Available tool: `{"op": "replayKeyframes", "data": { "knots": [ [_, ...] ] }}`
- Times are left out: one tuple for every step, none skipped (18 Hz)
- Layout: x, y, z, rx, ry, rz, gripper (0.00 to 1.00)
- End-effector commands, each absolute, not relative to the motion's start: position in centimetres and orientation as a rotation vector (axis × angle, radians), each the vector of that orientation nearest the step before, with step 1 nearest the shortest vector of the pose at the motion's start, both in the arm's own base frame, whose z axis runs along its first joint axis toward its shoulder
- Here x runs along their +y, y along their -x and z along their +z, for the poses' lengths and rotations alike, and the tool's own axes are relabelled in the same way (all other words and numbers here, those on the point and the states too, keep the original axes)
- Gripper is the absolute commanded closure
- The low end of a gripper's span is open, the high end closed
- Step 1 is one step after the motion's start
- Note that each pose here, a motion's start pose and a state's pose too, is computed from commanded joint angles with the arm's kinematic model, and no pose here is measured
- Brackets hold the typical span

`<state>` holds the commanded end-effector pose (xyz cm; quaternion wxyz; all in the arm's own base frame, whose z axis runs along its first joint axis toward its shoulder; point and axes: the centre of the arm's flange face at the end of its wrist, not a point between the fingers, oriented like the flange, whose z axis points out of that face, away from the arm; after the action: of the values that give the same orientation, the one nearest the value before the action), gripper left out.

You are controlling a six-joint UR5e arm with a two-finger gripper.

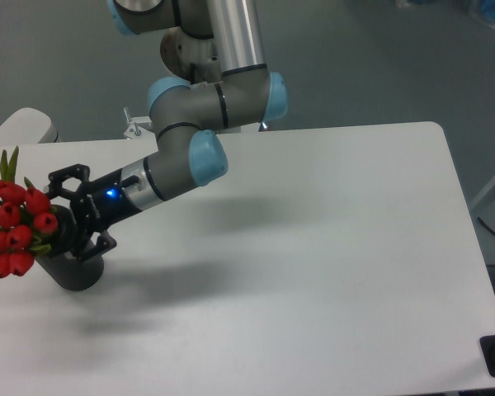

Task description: Insert the flowers into the vase

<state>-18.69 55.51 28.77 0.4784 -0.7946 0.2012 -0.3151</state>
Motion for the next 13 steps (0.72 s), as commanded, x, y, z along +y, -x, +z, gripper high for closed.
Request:
{"op": "replayKeyframes", "data": {
  "knots": [
    [55.3,19.2,28.9,0.481,1.939,-0.764,0.00],
    [55.1,19.7,28.9,0.472,1.940,-0.758,0.00],
    [54.9,20.3,28.9,0.460,1.942,-0.752,0.00],
    [54.7,20.9,28.8,0.447,1.944,-0.748,0.00],
    [54.4,21.5,28.9,0.433,1.946,-0.741,0.00],
    [54.2,22.1,28.9,0.423,1.947,-0.734,0.00],
    [53.9,22.8,28.9,0.410,1.948,-0.726,0.00],
    [53.7,23.3,29.0,0.400,1.946,-0.719,0.00],
    [53.4,24.0,29.1,0.389,1.947,-0.709,0.00],
    [53.1,24.7,29.1,0.377,1.948,-0.701,0.00],
    [52.8,25.5,29.2,0.365,1.948,-0.690,0.00],
    [52.5,26.3,29.4,0.354,1.947,-0.677,0.00],
    [52.2,27.2,29.6,0.342,1.946,-0.662,0.00]
  ]
}}
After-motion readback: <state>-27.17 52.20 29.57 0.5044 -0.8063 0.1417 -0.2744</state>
